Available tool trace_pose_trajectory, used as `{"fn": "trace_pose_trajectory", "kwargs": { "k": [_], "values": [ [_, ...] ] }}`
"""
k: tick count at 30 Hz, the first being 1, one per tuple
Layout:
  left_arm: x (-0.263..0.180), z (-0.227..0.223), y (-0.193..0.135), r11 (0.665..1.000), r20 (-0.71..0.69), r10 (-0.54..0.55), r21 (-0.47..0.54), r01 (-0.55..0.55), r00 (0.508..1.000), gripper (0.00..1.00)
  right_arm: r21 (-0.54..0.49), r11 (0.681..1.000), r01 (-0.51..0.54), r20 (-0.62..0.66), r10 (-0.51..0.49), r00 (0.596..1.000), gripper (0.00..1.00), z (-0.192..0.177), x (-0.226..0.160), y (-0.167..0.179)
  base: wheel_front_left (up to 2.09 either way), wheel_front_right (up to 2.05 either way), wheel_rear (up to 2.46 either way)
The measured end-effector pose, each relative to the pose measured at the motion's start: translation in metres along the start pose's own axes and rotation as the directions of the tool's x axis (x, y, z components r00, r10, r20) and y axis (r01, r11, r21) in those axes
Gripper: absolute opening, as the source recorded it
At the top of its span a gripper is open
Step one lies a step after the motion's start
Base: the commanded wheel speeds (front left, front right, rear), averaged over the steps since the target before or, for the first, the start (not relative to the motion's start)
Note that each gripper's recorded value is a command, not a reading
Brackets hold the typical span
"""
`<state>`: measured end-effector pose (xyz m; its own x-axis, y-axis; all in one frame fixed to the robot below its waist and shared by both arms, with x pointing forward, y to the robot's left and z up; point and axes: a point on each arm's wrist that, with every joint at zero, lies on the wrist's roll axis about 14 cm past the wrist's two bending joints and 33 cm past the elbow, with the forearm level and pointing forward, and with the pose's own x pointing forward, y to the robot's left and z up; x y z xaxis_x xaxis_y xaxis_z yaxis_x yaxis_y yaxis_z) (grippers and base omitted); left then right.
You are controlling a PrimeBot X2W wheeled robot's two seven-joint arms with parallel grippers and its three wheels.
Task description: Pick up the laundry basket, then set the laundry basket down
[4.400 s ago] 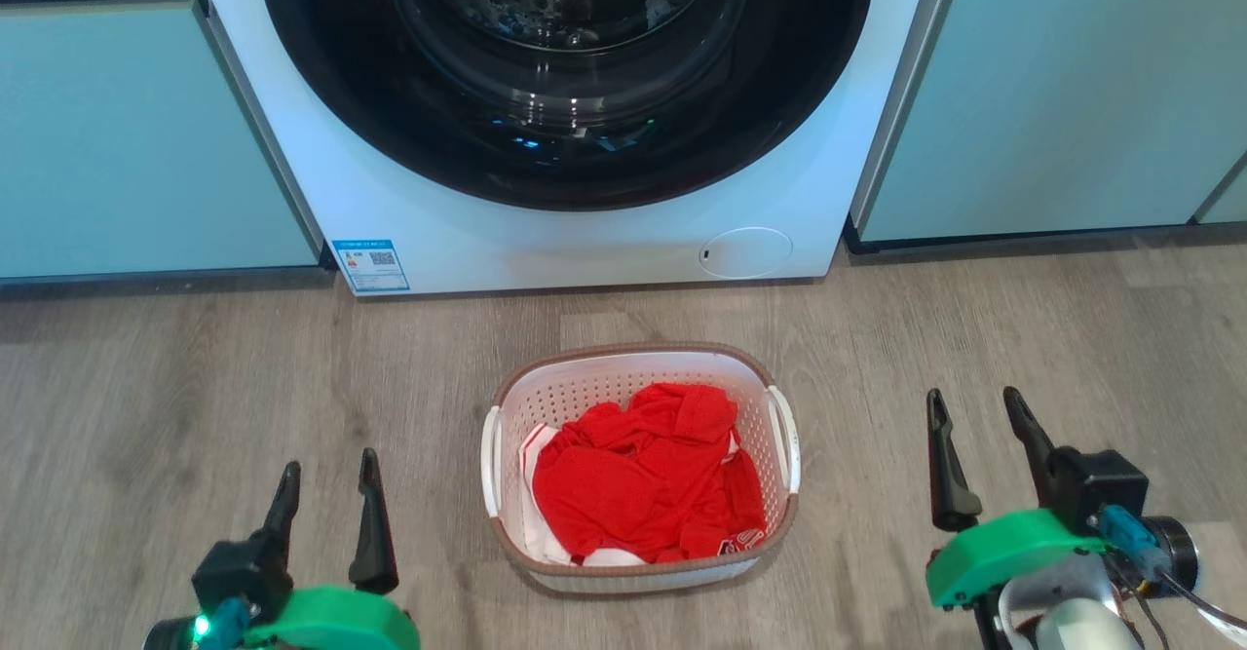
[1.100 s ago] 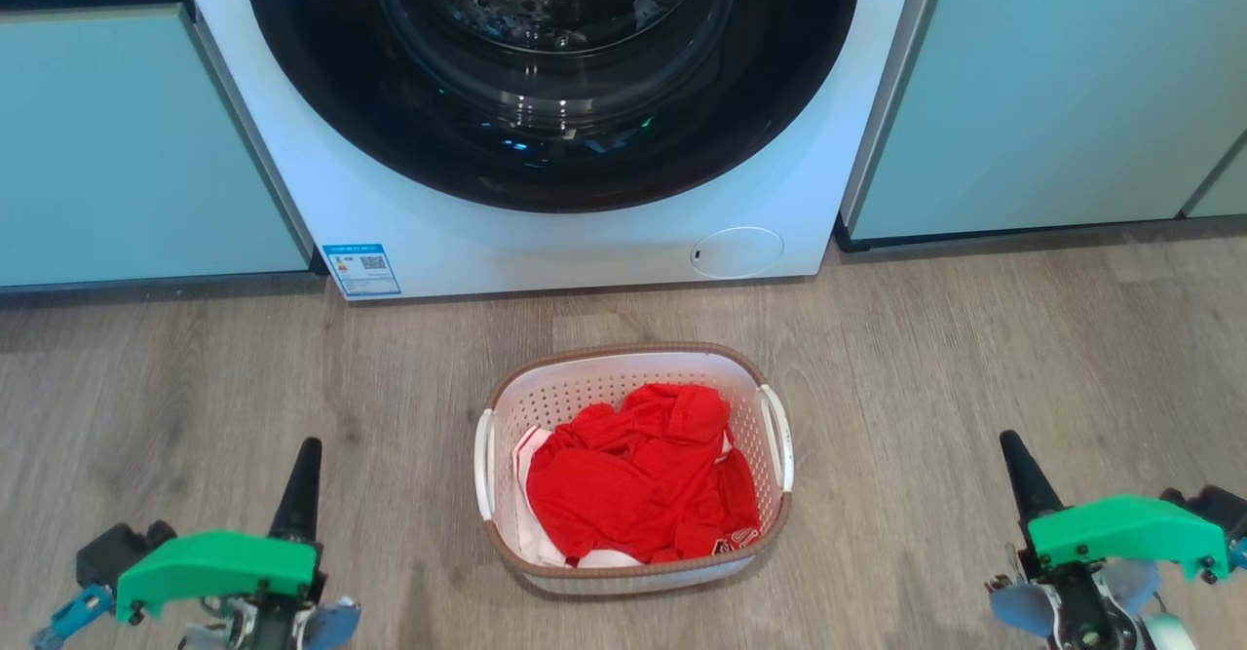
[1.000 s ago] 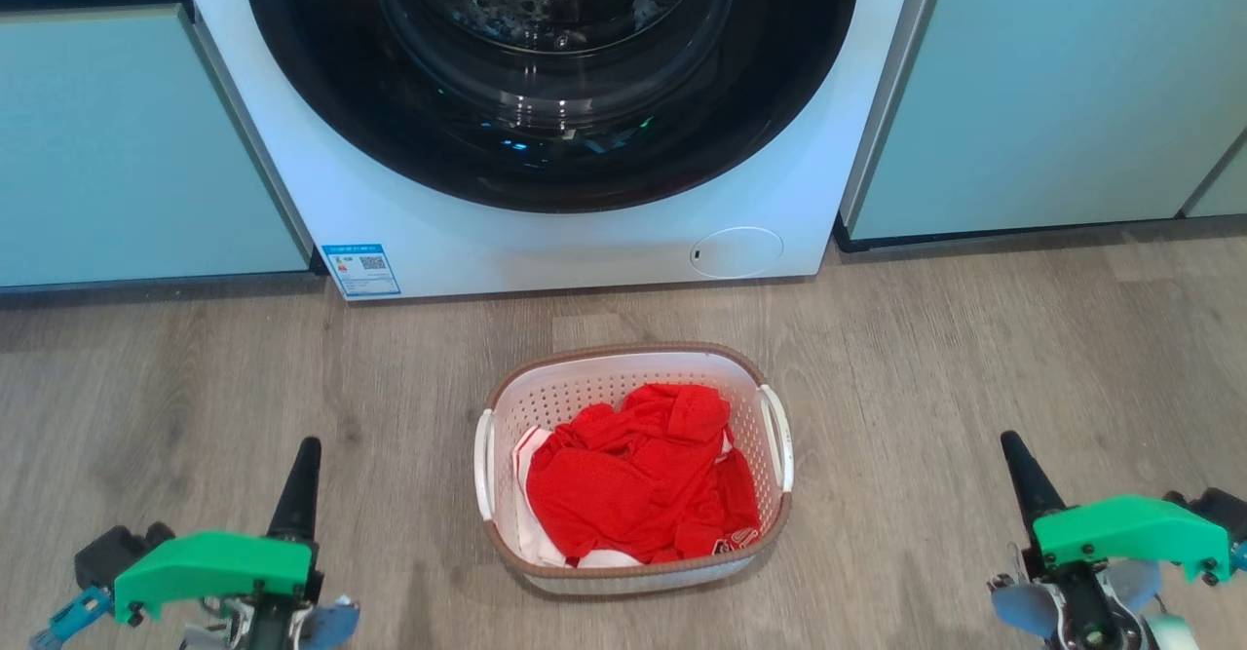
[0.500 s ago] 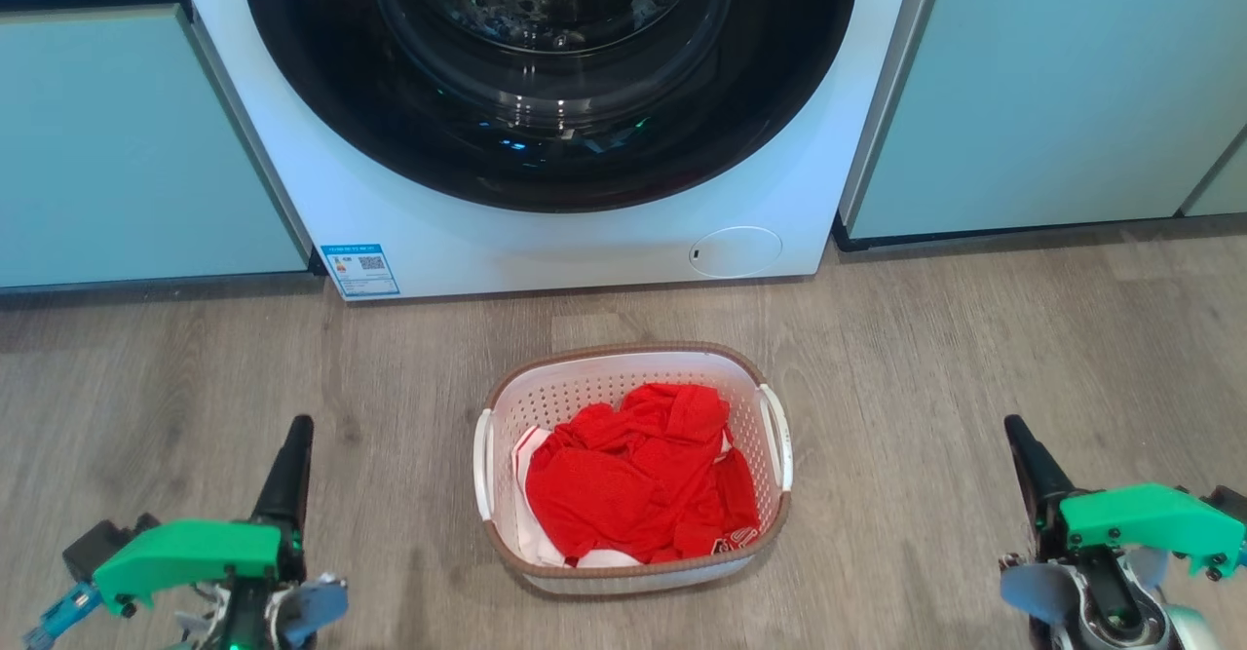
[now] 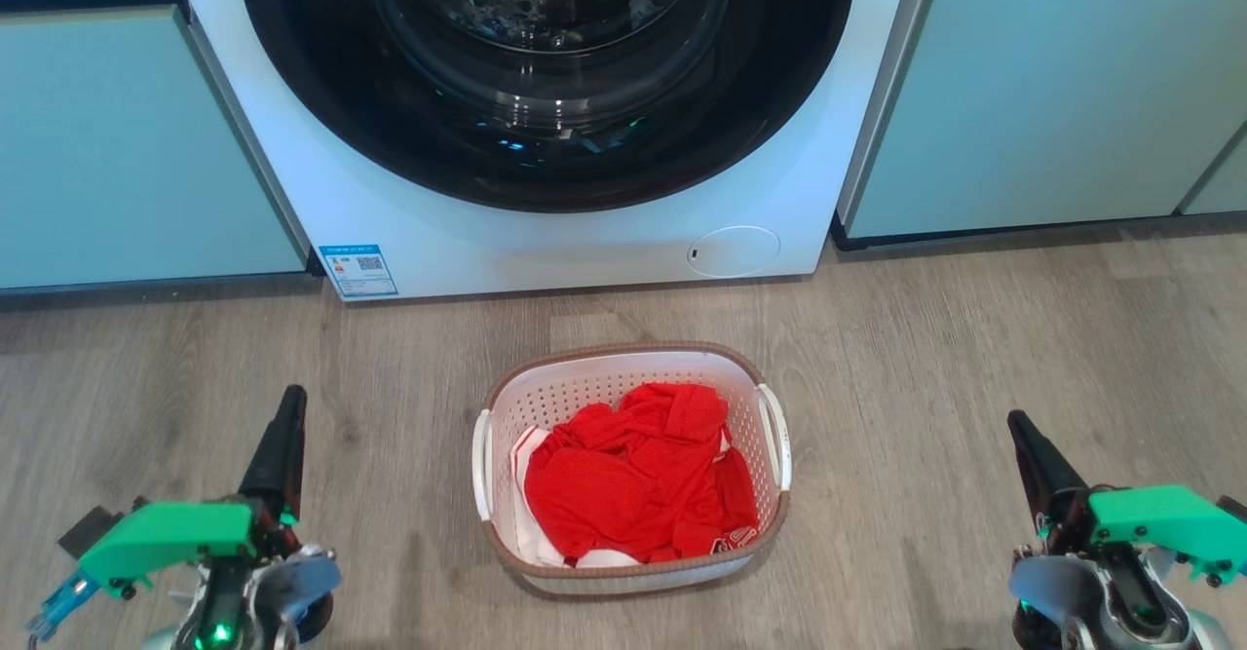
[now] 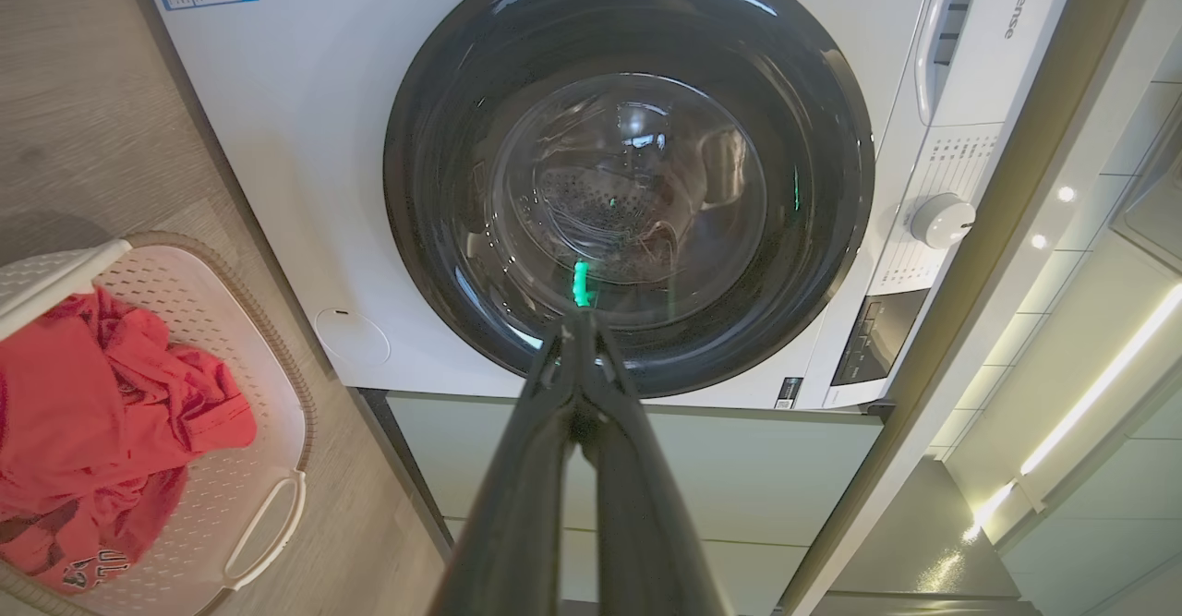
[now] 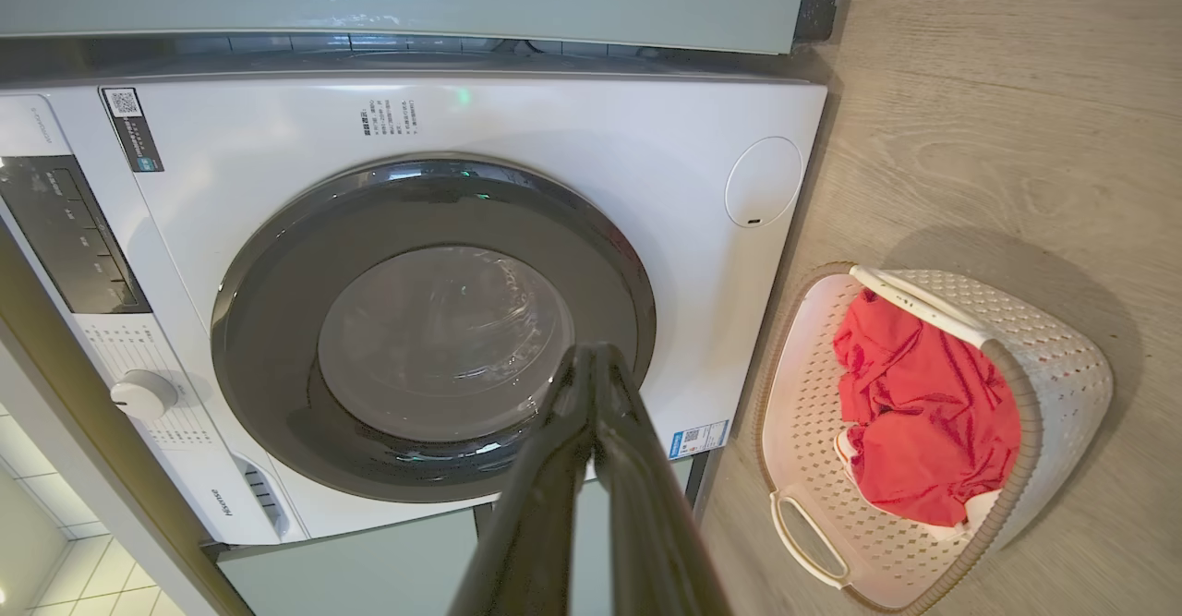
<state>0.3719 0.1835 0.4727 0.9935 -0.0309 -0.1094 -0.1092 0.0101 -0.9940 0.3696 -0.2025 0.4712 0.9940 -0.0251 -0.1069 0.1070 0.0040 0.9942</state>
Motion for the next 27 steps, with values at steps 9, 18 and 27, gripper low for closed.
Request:
{"fn": "trace_pose_trajectory", "kwargs": {
  "k": [9,18,27],
  "values": [
    [0.0001,0.0037,-0.0017,1.000,0.008,-0.009,-0.024,0.009,1.000,0.00,0.023,0.999,-0.024,0.000,0.024,1.000,0.00,0.0004,0.0043,0.0082,0.00,0.00,0.00],
    [0.0002,0.0040,-0.0017,1.000,0.009,-0.009,-0.024,0.009,1.000,0.00,0.024,0.999,-0.024,0.001,0.024,1.000,0.00,0.0011,0.0043,0.0082,0.00,0.00,0.00],
    [0.0001,0.0044,-0.0017,1.000,0.010,-0.009,-0.024,0.009,1.000,0.00,0.024,0.999,-0.024,0.001,0.024,1.000,0.00,0.0016,0.0043,0.0083,0.00,0.00,0.00]
  ]
}}
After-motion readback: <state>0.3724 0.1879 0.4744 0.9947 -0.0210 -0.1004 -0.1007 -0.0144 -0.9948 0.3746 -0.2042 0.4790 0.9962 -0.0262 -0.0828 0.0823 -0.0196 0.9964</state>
